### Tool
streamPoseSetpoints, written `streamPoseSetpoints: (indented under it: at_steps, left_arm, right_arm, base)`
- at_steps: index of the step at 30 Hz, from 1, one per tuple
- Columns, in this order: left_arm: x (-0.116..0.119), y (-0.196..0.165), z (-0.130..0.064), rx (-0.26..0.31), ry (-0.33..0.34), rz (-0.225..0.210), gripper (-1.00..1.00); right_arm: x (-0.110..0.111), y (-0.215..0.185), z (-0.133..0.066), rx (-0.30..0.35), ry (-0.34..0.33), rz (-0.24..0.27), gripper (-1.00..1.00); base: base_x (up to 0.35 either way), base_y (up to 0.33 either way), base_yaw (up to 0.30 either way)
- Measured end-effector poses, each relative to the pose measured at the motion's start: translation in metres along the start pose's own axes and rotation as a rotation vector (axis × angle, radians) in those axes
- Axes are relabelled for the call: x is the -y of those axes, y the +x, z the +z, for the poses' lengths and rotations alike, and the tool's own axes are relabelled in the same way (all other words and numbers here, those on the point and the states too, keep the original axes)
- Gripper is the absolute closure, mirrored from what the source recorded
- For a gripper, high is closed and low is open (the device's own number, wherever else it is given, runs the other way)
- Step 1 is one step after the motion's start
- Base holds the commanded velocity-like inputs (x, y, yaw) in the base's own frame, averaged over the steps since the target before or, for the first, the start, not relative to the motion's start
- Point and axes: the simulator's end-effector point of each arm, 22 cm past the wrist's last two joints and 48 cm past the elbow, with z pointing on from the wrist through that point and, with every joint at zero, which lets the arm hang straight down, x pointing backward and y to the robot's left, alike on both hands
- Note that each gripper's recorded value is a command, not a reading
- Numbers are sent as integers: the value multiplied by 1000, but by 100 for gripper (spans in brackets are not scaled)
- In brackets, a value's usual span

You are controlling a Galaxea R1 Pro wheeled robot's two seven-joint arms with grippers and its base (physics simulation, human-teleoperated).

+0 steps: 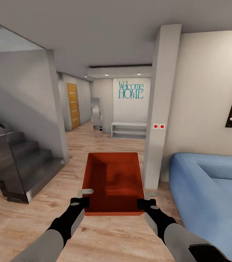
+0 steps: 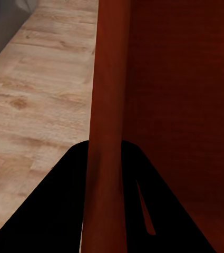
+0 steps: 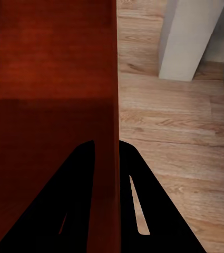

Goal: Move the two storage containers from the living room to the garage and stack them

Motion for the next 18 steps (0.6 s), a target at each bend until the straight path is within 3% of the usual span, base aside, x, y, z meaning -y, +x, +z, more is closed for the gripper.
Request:
streamPoseSetpoints:
  at_steps: [18]
  left_arm:
    - [0,0,0,0,0,0,100]
  right_arm:
    - [0,0,0,0,0,0,100]
  base:
    - [324,0,0]
